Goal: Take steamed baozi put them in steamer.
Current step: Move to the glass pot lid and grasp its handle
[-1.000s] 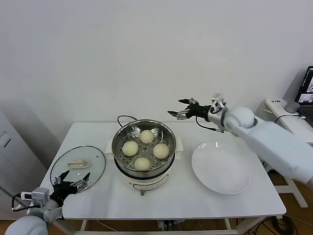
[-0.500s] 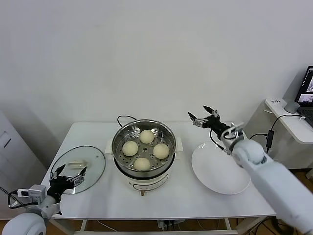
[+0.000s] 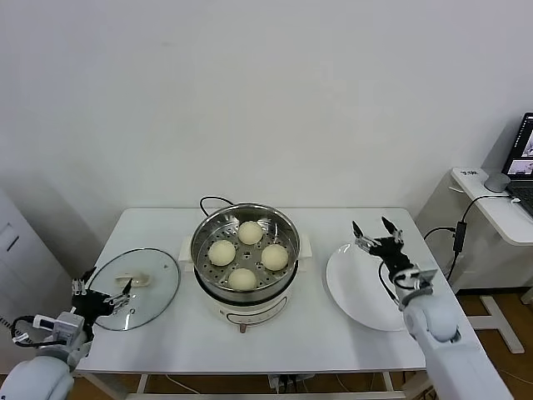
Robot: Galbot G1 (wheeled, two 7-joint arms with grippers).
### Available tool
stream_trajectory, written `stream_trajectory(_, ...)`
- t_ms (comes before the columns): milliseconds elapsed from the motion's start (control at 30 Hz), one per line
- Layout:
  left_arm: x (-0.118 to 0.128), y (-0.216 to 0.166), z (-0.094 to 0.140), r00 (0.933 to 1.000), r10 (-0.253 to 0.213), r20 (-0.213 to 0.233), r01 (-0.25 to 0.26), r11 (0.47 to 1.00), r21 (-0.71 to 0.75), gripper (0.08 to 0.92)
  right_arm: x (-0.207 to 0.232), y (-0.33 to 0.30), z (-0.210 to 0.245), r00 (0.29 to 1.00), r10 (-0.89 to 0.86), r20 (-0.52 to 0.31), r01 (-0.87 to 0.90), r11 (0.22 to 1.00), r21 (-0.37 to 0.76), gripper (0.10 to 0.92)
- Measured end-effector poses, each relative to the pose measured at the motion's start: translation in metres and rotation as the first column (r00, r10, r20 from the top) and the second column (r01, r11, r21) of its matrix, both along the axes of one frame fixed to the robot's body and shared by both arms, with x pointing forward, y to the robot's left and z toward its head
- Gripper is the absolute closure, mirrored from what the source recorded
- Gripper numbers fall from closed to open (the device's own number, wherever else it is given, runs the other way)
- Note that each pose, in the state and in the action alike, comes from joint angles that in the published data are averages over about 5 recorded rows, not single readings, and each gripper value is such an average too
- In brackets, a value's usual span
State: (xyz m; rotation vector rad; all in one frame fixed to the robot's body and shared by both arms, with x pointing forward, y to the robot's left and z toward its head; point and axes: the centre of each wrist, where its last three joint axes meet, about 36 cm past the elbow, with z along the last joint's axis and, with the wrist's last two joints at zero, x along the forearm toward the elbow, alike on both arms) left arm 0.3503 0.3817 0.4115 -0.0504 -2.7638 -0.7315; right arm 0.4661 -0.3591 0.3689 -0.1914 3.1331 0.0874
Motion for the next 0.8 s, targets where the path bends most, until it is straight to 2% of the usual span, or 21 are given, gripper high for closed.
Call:
stream_trajectory(167, 0.005, 0.014, -0.02, 0.9982, -0.048, 0.036, 0.04, 0.982, 0.184, 0.177, -0.02, -0.008, -0.018, 0.998, -0.054, -0.018, 0.054, 0.999, 0.002, 0.2)
stream_trajectory(333, 0.009, 0.03, -0.042, 0.9907, -0.117, 0.069, 0.083, 0.922, 0.379, 0.177, -0.036, -0.012, -0.032, 0.995, -0.092, -0.035, 0.092, 0.996, 0.005, 0.2)
stream_trajectory(567, 0.014, 0.048, -0.072, 0.9698, -0.232, 0.074, 0.14, 0.78, 0.61, 0.177, -0.048, -0.013, -0.045, 0.991, -0.123, -0.05, 0.124, 0.992, 0.016, 0.2)
stream_trajectory(800, 0.019, 0.062, -0.097, 0.9493, -0.312, 0.039, 0.176, 0.63, 0.756, 0.177, -0.053, -0.012, -0.055, 0.988, -0.139, -0.061, 0.141, 0.99, 0.021, 0.2)
